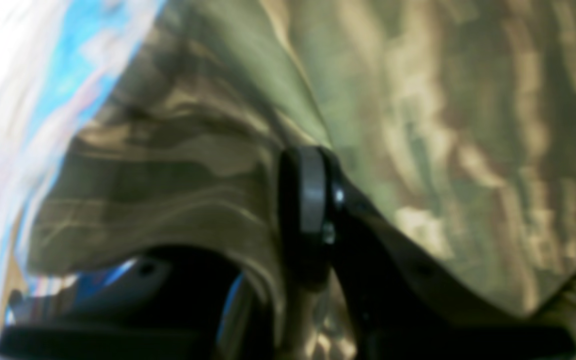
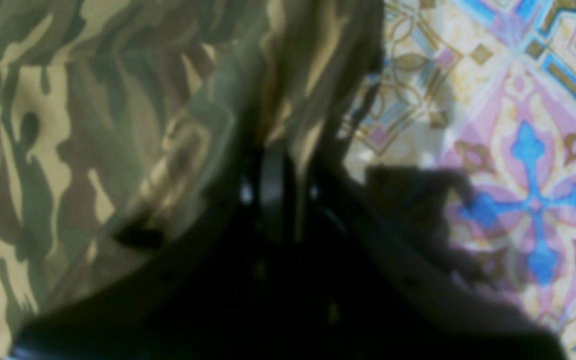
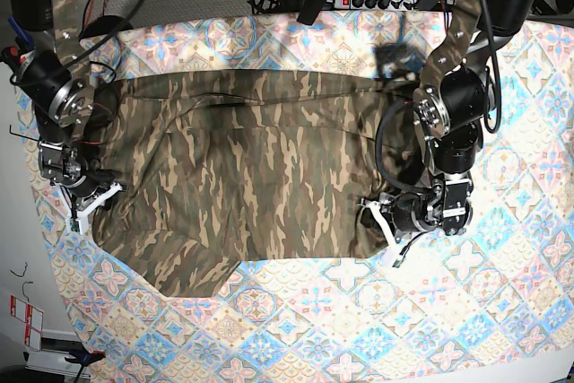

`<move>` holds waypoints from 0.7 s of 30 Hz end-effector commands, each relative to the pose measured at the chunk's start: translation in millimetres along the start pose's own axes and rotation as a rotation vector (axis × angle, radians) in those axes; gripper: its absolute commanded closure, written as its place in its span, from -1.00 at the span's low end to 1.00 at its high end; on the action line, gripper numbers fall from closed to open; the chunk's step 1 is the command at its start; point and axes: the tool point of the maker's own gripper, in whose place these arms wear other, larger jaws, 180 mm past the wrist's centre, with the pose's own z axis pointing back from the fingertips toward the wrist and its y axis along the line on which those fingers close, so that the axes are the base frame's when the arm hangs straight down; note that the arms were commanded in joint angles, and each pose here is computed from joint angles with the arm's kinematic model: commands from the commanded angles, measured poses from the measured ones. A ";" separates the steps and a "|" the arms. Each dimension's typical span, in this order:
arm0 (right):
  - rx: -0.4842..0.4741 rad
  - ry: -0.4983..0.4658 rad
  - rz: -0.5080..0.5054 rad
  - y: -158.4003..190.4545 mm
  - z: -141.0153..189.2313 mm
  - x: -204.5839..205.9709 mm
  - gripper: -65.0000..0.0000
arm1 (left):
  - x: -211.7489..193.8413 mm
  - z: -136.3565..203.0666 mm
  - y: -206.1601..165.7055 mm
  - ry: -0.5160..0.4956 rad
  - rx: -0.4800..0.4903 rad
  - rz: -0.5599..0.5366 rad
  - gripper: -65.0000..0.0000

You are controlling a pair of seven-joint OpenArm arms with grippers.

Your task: Fold the T-shirt properly

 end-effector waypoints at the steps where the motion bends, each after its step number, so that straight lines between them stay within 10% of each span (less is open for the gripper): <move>1: -0.019 -0.049 0.009 -11.0 4.0 24.2 0.96 | 30.3 11.5 11.0 -0.067 0.024 -0.012 0.74; 21: -0.320 -0.095 0.210 -87.3 74.6 25.2 0.95 | 6.9 44.0 64.7 -0.018 0.109 0.072 0.74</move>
